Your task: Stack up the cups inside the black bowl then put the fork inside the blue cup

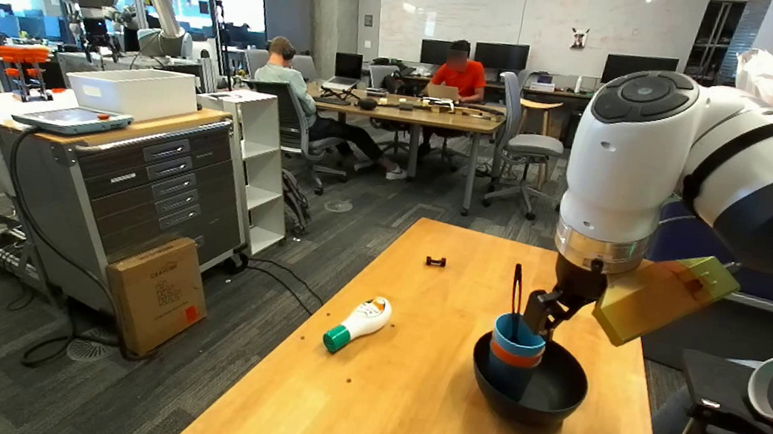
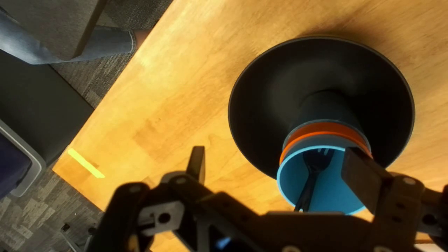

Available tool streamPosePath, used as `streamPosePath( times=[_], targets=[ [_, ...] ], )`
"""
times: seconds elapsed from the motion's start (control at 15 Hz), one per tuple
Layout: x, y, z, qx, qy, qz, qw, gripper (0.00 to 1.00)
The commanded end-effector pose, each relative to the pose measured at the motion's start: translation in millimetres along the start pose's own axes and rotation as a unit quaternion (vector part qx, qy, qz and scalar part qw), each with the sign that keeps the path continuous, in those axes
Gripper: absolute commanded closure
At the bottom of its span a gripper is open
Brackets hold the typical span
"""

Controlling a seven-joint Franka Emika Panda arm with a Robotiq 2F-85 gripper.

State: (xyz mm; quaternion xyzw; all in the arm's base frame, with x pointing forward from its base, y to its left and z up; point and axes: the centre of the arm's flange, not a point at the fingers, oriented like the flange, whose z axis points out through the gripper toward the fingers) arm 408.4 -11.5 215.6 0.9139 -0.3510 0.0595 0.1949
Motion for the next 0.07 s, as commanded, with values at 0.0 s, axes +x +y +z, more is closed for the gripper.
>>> streamPosePath(
  times=[0.0],
  targets=[
    [0.0,0.0,0.0,0.000,0.000,0.000,1.0000,0.00]
  ],
)
